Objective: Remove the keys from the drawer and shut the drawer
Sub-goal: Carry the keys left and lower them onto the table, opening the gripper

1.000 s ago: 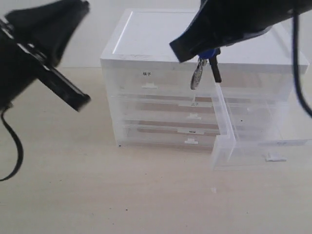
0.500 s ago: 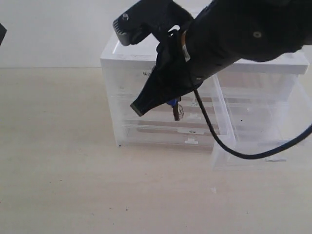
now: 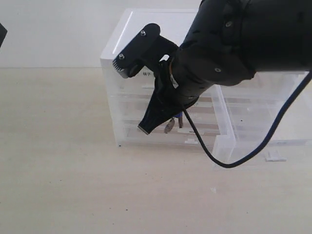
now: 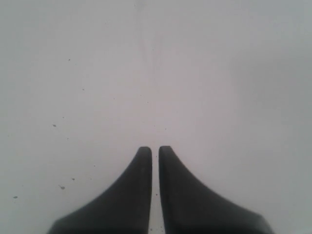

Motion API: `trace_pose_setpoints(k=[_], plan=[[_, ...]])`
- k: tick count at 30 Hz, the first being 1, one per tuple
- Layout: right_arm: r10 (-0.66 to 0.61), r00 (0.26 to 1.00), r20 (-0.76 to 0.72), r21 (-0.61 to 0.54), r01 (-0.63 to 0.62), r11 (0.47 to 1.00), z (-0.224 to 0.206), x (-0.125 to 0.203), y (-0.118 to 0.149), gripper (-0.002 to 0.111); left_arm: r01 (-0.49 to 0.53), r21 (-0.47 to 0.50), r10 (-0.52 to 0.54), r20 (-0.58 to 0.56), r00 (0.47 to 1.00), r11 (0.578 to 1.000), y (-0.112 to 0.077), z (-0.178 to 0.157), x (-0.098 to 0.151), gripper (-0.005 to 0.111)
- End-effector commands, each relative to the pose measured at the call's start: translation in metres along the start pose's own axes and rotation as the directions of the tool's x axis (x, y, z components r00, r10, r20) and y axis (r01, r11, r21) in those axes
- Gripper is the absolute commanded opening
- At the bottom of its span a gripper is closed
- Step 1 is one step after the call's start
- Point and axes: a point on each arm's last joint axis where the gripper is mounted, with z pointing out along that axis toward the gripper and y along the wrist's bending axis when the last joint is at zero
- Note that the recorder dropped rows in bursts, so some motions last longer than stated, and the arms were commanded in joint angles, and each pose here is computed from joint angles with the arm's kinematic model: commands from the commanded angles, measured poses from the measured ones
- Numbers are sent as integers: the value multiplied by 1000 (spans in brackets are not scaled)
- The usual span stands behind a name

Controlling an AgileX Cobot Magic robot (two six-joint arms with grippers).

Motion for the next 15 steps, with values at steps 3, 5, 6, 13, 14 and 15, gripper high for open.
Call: trace_pose_setpoints(k=[3,5,6,13,14,15], plan=[[27,1000,-1,11,-27,1000,3,-1,0,0,15,-5,-15,-9,1000,1000,0,-2,1,5],[28,999,-21,9,-28,1000,7,1,2,0,15,-4,-15,-11,1000,1000,0,-2,1,5],[25,999,-39,10,-24,1000,10,3,3,0,15,-4,-15,-11,1000,1000,0,-2,1,5],[3,997,-73,7,-2,1000,24,6,8,0,15,-4,-15,-11,1000,1000,0,-2,1,5],[1,996,-86,8,0,1000,25,7,8,0,15,-4,-15,-11,1000,1000,0,-2,1,5],[1,995,-101,7,-1,1000,28,9,9,0,15,-4,-15,-11,1000,1000,0,-2,1,5]])
